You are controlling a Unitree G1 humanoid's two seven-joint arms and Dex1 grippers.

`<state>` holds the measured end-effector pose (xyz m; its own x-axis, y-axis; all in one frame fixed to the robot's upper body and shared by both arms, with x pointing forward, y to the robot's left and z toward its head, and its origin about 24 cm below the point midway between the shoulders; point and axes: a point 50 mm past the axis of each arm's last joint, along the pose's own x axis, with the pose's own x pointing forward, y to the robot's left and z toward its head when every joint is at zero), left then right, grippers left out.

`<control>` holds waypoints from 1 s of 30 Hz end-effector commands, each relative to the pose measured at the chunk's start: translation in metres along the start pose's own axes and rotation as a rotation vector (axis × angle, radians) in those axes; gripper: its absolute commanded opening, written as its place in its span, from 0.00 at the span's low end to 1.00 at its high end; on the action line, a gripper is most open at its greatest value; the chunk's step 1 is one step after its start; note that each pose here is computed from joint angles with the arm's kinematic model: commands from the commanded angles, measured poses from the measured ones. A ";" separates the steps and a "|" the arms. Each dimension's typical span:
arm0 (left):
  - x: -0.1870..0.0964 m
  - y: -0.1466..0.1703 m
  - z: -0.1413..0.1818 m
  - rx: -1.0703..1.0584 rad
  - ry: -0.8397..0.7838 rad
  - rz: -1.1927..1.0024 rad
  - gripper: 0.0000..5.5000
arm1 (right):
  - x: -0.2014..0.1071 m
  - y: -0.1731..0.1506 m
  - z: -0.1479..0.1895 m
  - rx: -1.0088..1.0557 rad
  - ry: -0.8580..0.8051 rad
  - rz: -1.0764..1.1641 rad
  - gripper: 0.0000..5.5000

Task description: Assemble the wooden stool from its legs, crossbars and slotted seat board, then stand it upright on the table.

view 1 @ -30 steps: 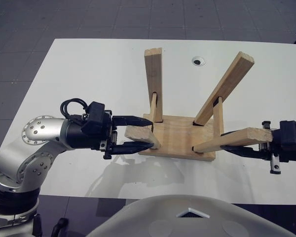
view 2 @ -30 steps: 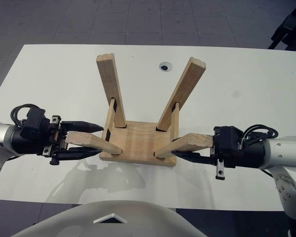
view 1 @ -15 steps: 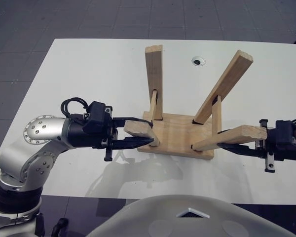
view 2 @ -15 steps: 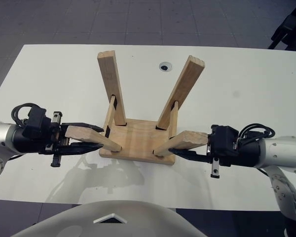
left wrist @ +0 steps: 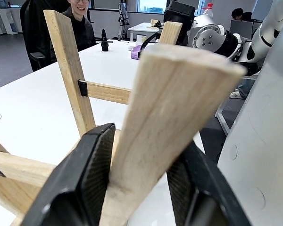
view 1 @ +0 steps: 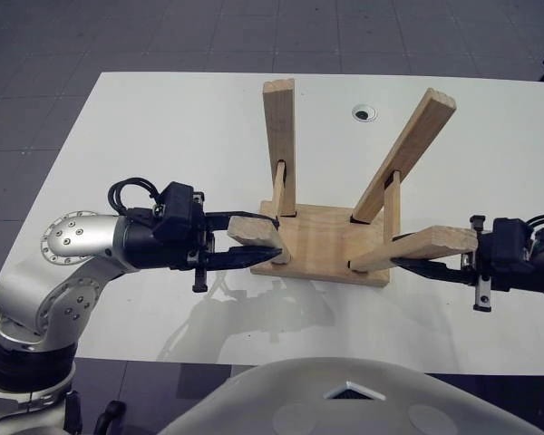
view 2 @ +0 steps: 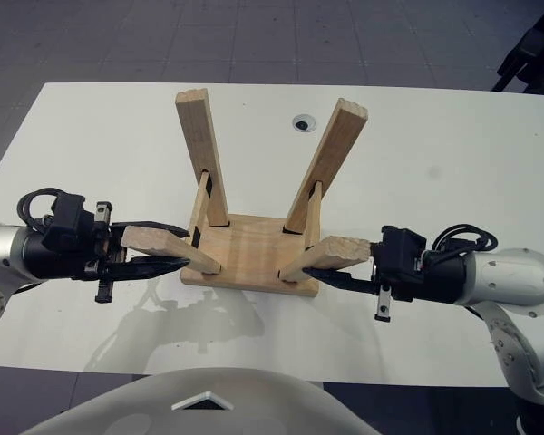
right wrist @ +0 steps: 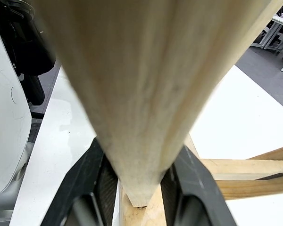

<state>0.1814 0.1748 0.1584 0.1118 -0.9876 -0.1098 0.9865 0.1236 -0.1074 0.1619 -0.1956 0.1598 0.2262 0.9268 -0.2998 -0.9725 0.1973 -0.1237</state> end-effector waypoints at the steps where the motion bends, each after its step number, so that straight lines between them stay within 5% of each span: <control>1: 0.007 -0.006 -0.012 -0.175 -0.003 -0.107 0.30 | 0.004 -0.003 -0.010 0.205 -0.013 -0.001 0.20; 9: 0.004 -0.010 -0.010 -0.267 0.023 -0.161 0.30 | 0.002 -0.006 -0.016 0.432 0.035 0.049 0.20; 20: 0.009 -0.010 -0.013 -0.707 0.068 -0.369 0.30 | 0.003 -0.006 -0.021 0.855 0.010 0.252 0.20; 30: 0.014 0.007 -0.013 -0.798 0.087 -0.396 0.30 | 0.013 -0.019 -0.025 1.109 0.031 0.320 0.20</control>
<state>0.2040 0.1741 0.1764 -0.1550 -0.9830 0.0988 0.7545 -0.1823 -0.6305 0.1945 -0.1966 0.1799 -0.0004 0.9979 -0.0642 -0.7525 0.0420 0.6572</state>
